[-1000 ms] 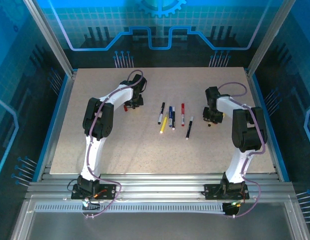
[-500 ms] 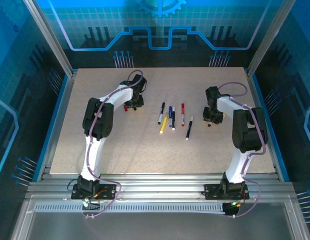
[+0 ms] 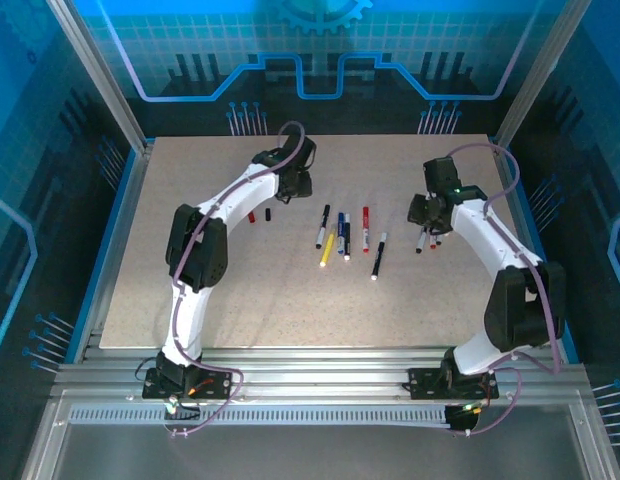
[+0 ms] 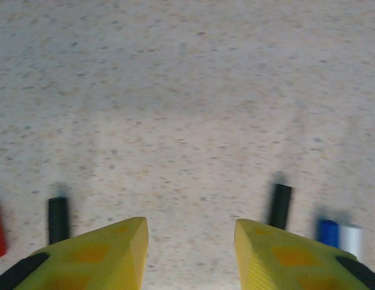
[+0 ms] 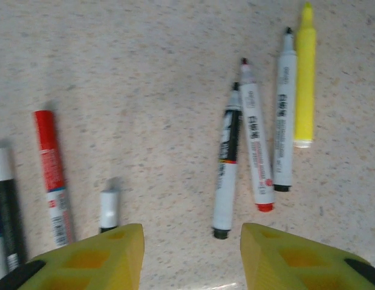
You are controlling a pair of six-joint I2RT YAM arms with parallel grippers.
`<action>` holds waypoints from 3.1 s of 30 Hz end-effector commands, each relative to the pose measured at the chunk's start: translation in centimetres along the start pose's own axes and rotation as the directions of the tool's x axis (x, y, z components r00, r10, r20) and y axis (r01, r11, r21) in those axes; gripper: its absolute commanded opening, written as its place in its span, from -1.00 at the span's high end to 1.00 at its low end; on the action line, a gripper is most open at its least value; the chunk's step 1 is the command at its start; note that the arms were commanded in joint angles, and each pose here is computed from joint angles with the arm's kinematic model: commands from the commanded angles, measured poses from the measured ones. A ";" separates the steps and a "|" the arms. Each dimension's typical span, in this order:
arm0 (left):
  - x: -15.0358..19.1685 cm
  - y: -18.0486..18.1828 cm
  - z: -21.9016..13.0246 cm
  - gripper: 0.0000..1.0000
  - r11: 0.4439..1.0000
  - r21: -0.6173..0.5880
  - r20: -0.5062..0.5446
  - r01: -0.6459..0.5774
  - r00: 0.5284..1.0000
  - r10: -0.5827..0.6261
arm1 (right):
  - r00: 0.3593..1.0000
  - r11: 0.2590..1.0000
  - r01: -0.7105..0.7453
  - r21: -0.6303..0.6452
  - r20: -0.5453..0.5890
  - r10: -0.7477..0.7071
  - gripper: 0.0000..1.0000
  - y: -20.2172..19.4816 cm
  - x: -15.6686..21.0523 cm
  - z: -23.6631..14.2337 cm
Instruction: Open the pen caps
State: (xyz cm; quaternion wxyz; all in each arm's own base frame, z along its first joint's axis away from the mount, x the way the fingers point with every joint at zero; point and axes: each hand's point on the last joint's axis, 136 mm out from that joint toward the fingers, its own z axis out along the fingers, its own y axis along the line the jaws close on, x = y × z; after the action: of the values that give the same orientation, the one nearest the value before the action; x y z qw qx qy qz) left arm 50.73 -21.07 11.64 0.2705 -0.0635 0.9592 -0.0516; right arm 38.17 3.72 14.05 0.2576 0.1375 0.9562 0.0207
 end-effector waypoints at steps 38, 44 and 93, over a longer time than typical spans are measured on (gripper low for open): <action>4.3 -6.1 6.7 0.18 0.990 0.058 -0.099 -0.128 0.986 0.133 | 0.992 0.926 0.103 -0.362 0.105 -0.070 -0.09 10.9 3.0 3.1; 4.9 -6.7 7.1 0.18 0.988 0.074 -0.107 -0.134 0.984 0.142 | 0.993 0.928 0.102 -0.358 0.097 -0.071 -0.08 10.9 3.1 3.3; 4.2 -4.2 5.4 1.00 0.994 0.009 -0.094 -0.107 0.990 0.107 | 0.997 0.774 0.022 -0.633 -0.046 -0.066 0.05 16.3 5.9 3.8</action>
State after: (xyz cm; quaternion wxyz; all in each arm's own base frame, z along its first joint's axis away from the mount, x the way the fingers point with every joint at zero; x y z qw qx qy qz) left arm 50.50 -27.10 2.58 0.2126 0.0025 0.9766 -0.0325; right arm 39.47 18.39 8.77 0.2643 0.0358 0.9234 0.2759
